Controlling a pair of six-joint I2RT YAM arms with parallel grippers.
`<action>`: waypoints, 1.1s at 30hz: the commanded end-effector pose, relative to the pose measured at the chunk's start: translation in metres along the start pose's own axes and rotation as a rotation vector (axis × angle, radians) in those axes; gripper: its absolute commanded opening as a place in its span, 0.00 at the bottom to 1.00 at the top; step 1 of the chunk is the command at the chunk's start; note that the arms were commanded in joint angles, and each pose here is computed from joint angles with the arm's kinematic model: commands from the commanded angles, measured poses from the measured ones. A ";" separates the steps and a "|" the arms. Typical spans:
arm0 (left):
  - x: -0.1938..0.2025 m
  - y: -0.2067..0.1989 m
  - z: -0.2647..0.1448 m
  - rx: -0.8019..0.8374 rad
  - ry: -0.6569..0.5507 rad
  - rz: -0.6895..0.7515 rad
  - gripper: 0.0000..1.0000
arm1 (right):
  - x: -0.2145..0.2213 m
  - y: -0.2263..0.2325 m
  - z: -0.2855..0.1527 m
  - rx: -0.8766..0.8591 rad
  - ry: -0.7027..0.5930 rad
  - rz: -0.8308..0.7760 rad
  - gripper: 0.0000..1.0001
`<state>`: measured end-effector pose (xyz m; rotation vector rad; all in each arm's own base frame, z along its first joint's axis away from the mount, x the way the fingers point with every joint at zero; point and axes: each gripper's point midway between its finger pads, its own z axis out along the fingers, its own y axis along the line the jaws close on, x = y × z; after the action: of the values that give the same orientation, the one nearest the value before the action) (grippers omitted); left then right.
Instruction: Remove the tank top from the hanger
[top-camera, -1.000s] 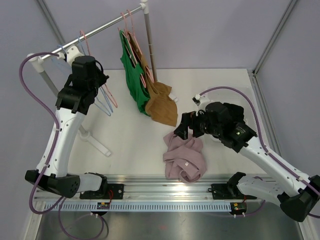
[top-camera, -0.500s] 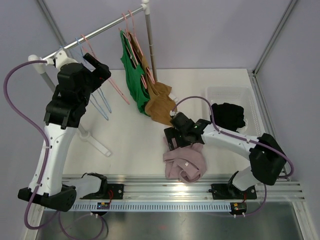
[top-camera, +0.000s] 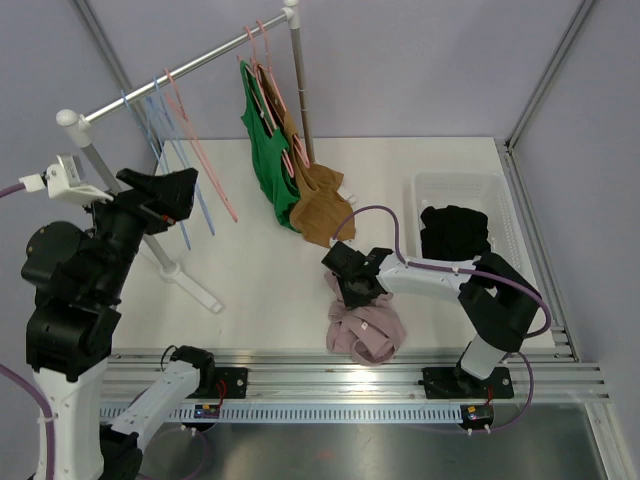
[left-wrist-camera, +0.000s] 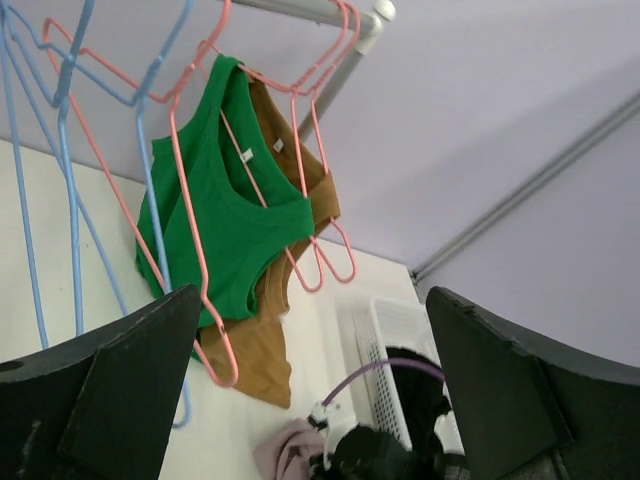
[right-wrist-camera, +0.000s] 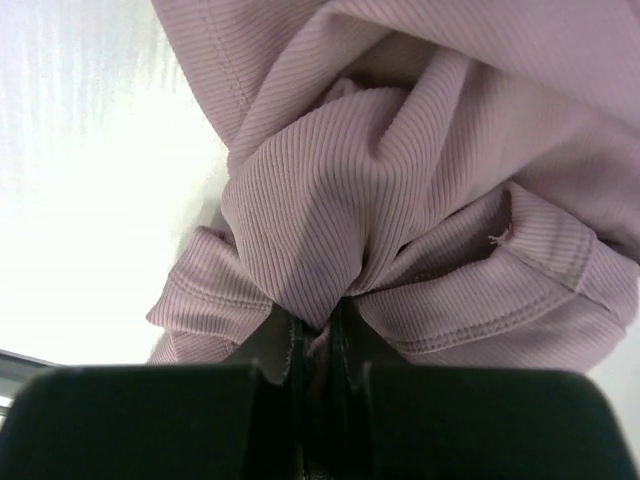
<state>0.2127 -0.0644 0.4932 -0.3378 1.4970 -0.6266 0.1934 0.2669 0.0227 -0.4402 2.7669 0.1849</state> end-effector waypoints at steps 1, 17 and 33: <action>0.014 -0.017 -0.026 0.175 0.018 0.112 0.99 | -0.025 -0.015 -0.039 0.059 -0.128 -0.009 0.00; 0.083 0.045 -0.068 0.069 0.113 0.132 0.99 | -0.173 -0.176 -0.254 0.306 -0.639 0.327 0.00; 0.092 0.041 -0.056 0.095 0.152 0.129 0.99 | -0.227 -0.299 -0.343 0.562 -0.852 0.519 0.00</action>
<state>0.1569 -0.0655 0.3816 -0.1706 1.6376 -0.5899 0.3722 0.0138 0.4137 0.4018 1.8956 -0.0756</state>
